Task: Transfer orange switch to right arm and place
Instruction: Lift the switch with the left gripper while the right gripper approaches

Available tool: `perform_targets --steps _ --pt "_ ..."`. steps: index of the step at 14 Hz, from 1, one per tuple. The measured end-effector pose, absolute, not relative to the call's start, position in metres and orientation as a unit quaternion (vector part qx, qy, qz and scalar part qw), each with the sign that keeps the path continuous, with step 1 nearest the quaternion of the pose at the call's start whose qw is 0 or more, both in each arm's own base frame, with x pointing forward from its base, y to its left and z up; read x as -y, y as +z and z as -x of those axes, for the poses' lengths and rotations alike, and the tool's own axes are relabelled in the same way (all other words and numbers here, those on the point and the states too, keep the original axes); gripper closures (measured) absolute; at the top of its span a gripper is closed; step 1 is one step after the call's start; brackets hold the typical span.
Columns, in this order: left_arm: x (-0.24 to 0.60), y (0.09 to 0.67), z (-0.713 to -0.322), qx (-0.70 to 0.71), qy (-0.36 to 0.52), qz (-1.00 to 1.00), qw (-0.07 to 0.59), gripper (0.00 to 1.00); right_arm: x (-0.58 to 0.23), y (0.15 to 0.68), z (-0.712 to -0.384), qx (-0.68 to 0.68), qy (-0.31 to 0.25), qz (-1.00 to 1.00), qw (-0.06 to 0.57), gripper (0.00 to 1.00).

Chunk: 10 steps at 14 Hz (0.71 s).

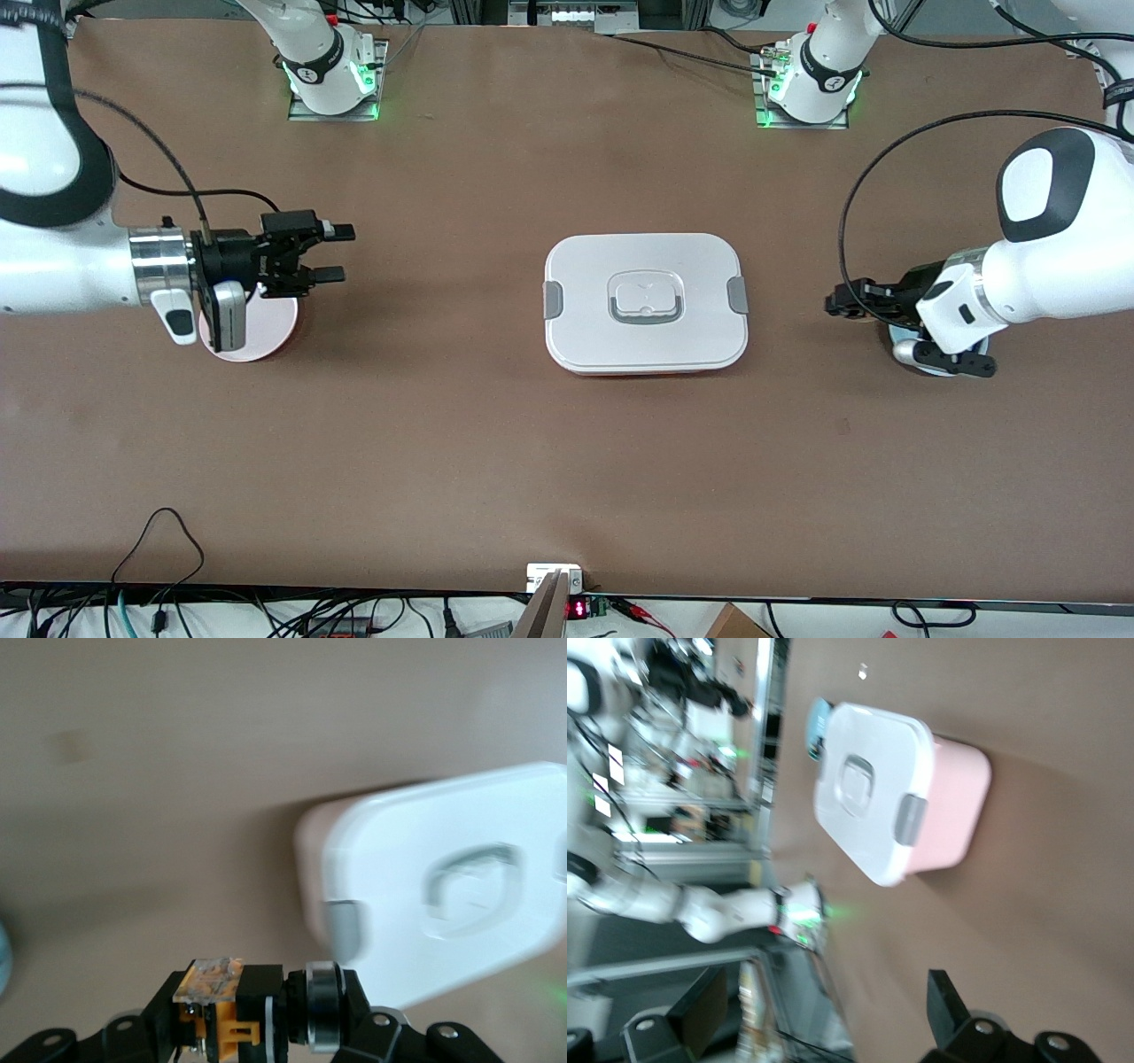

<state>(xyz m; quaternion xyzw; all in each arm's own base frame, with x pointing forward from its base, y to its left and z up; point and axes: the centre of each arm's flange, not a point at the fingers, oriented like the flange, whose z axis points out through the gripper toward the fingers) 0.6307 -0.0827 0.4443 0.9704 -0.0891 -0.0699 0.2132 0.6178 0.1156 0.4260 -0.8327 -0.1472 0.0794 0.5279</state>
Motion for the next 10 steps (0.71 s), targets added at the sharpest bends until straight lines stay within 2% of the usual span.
perform_targets --steps 6,10 --pt "0.189 0.459 -0.631 0.265 0.099 -0.880 0.381 0.28 -0.175 0.425 -0.632 0.003 0.104 0.801 0.589 0.00" --pt "0.244 0.464 -0.623 0.351 0.211 -0.788 0.460 0.28 -0.239 0.425 -0.631 -0.082 0.113 0.774 0.618 0.00"
